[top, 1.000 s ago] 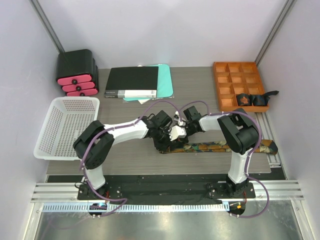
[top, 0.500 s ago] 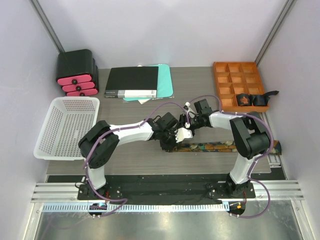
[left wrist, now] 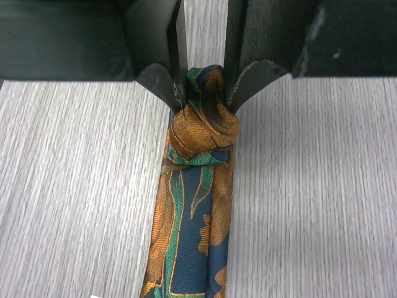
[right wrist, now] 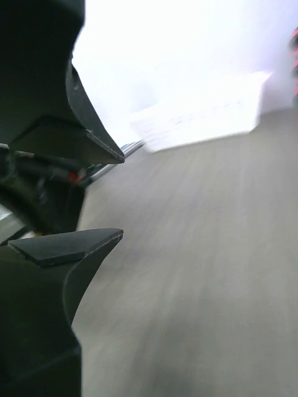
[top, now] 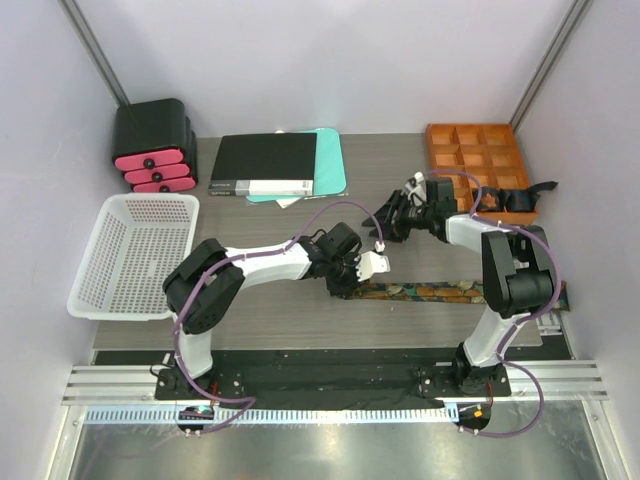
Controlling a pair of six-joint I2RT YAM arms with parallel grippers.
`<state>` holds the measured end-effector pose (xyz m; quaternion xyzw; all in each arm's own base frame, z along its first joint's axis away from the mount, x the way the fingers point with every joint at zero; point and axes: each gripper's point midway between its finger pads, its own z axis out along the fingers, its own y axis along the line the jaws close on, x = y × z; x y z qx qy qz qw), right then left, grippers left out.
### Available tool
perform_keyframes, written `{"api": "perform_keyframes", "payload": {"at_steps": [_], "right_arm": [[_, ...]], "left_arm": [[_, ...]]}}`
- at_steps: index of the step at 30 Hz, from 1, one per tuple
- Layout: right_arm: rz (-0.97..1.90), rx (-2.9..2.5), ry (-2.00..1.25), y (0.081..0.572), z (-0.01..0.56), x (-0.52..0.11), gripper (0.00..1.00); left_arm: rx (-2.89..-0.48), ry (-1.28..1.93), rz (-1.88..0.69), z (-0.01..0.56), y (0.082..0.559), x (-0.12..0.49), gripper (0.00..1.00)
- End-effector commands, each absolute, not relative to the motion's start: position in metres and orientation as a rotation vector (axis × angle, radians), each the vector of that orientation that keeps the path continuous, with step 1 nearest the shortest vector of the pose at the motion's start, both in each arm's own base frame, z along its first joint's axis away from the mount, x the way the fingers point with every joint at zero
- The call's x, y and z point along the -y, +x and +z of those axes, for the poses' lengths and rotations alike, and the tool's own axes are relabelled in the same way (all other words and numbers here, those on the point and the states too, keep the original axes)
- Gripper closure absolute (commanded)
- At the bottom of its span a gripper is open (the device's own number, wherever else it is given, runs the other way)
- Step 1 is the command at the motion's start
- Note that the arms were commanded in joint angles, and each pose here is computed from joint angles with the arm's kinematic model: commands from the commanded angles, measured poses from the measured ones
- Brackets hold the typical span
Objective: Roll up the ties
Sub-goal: Roll the tie at the center of the board.
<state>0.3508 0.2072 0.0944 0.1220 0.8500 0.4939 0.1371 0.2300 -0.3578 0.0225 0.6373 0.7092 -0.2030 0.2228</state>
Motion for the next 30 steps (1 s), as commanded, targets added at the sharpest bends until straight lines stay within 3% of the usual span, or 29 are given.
{"api": "perform_keyframes", "payload": {"at_steps": [1,11,14,18,21,30], "right_arm": [[1.453,-2.134,0.362,0.414,0.175,-0.198,0.47],[1.448,-2.019,0.380,0.447,0.223,-0.159,0.43],[1.470,-2.232,0.185,0.418,0.198,-0.166,0.43],[1.459,-2.586,0.267,0.331,0.138,-0.143,0.49],[1.487,-2.623,0.309,0.295,0.119,-0.138,0.49],[1.542,-2.564,0.218,0.254,0.085,-0.177,0.50]], "left_arm": [[-2.127,1.853,-0.423,-0.031,0.214,0.317,0.89],[-2.129,1.851,-0.418,-0.031,0.215,0.316,0.89],[-2.123,1.850,-0.410,-0.031,0.217,0.317,0.89],[-2.124,1.853,-0.404,-0.032,0.217,0.316,0.89],[-2.118,1.860,-0.407,-0.034,0.216,0.316,0.89],[-2.131,1.853,-0.406,-0.036,0.217,0.316,0.88]]}}
